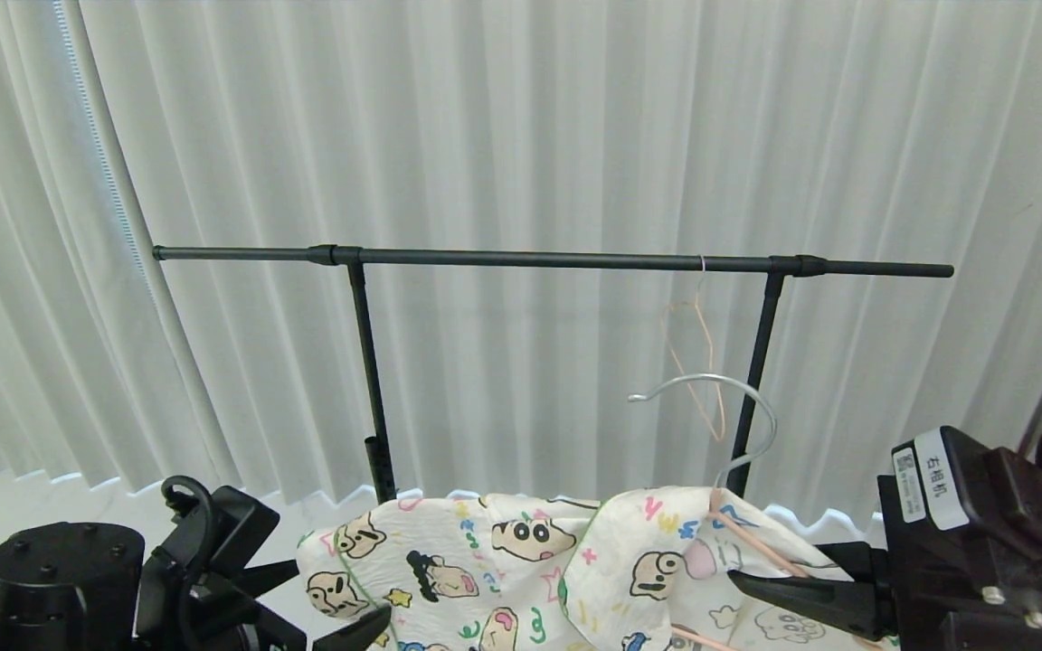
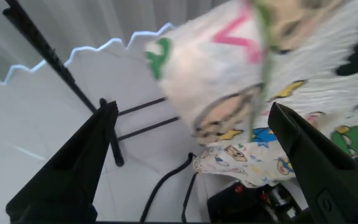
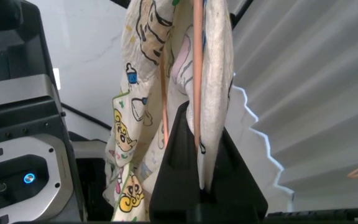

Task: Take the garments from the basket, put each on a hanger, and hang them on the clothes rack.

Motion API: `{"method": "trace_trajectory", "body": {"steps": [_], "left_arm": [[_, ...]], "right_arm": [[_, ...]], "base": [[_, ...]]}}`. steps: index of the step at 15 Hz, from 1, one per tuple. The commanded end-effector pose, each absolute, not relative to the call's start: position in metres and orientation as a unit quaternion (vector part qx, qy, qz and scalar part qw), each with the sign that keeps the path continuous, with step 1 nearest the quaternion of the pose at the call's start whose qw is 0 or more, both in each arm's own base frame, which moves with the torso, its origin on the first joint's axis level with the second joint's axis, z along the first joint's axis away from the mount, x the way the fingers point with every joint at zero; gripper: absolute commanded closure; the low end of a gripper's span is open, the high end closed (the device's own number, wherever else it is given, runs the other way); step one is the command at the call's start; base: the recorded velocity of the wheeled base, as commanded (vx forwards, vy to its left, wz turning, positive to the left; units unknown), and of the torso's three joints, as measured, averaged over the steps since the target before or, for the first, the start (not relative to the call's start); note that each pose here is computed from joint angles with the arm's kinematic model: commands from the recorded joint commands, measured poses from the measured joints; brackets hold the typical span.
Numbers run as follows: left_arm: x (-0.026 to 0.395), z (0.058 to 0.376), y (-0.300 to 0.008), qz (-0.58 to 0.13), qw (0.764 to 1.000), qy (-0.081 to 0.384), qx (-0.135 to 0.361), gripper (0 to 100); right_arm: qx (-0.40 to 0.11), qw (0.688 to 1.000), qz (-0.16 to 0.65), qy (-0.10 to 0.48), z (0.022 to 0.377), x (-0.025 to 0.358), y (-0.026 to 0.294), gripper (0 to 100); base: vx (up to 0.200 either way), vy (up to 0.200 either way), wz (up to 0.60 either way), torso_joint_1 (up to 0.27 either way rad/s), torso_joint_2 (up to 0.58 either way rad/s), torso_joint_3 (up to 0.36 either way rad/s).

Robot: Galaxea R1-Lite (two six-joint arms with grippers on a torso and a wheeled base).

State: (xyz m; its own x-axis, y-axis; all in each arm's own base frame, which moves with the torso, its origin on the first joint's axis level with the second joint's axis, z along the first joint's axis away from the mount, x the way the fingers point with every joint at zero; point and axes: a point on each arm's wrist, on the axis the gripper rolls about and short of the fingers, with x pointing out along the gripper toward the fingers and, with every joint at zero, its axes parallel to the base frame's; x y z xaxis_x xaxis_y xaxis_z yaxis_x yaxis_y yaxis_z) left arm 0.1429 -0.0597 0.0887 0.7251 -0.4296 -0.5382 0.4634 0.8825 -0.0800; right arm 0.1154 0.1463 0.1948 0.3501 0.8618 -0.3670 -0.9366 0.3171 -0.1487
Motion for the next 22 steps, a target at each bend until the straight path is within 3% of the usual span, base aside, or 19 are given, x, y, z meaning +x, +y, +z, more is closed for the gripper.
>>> {"method": "trace_trajectory", "body": {"steps": [1,3,4,13,20,21,22], "left_arm": [[0.148,0.086,-0.058,-0.229,0.929,0.291,0.027,0],[0.149,0.088,-0.059,-0.231,0.93,0.285,0.027,0],[0.15,0.088,-0.059,-0.231,0.931,0.281,0.026,100],[0.152,0.091,-0.053,-0.212,0.938,0.274,0.022,100],[0.146,0.102,-0.057,-0.235,0.942,0.237,0.041,100],[0.146,0.102,-0.058,-0.239,0.941,0.233,0.048,0],[0.146,0.102,-0.059,-0.242,0.941,0.232,0.048,0]], "right_arm": [[-0.168,0.805,0.559,0.104,0.197,0.114,0.144,100],[-0.168,0.806,0.559,0.103,0.197,0.114,0.144,100],[-0.168,0.805,0.559,0.104,0.197,0.114,0.144,100],[-0.168,0.813,0.546,0.11,0.195,0.117,0.141,100],[-0.165,0.821,0.535,0.112,0.196,0.121,0.138,100],[-0.165,0.821,0.535,0.112,0.196,0.122,0.139,100],[-0.165,0.821,0.535,0.11,0.197,0.122,0.139,100]], "base": [[0.0,0.0,0.0,0.0,0.0,0.0],[0.0,0.0,0.0,0.0,0.0,0.0],[0.0,0.0,0.0,0.0,0.0,0.0],[0.0,0.0,0.0,0.0,0.0,0.0],[0.0,0.0,0.0,0.0,0.0,0.0],[0.0,0.0,0.0,0.0,0.0,0.0],[0.0,0.0,0.0,0.0,0.0,0.0]]}}
